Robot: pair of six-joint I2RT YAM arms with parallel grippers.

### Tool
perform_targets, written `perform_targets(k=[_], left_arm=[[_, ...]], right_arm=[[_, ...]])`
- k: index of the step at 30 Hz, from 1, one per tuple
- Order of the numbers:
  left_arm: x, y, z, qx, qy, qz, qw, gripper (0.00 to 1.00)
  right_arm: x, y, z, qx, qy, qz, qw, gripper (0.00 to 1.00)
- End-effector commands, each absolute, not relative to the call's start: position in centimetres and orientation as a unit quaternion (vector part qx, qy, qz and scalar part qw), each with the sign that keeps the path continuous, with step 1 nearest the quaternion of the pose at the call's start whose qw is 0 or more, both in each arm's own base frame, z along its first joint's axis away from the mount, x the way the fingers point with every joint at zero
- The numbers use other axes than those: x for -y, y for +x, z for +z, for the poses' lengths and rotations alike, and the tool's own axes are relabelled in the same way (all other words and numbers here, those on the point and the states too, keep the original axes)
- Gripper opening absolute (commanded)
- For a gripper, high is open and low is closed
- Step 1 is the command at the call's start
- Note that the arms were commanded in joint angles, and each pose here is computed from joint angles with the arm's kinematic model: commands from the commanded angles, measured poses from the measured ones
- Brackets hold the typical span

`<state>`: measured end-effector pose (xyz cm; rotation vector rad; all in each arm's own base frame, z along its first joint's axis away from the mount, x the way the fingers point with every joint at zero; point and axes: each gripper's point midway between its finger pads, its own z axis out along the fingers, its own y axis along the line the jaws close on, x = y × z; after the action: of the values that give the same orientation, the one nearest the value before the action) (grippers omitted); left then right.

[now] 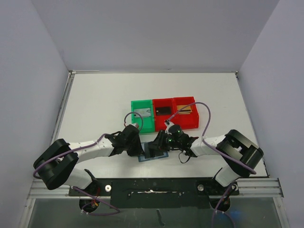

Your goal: Take the credit cards out of the card holder

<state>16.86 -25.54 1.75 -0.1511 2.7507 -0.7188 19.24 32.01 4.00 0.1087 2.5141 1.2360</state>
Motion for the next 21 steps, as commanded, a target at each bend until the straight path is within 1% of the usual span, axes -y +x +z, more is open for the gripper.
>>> perform_targets(k=[1,7,10,14,21], left_arm=[[24.8,16.6,0.9,-0.961,-0.048,-0.230,0.148,0.04],[24.7,16.5,0.7,-0.961,-0.047,-0.229,0.146,0.04],[24.6,16.5,0.7,-0.961,-0.048,-0.228,0.147,0.04],[24.4,16.4,0.7,-0.962,-0.048,-0.226,0.148,0.04],[24.2,16.4,1.0,-0.961,-0.050,-0.225,0.152,0.04]], right_arm=[[-33.4,19.3,5.3,-0.866,0.018,0.469,0.174,0.23],[-33.0,19.3,4.3,-0.877,0.026,0.450,0.168,0.18],[-32.9,19.3,4.5,-0.876,0.028,0.451,0.171,0.12],[-32.4,19.7,5.1,-0.876,0.033,0.444,0.187,0.00],[-29.8,20.9,6.9,-0.879,0.050,0.407,0.242,0.00]])
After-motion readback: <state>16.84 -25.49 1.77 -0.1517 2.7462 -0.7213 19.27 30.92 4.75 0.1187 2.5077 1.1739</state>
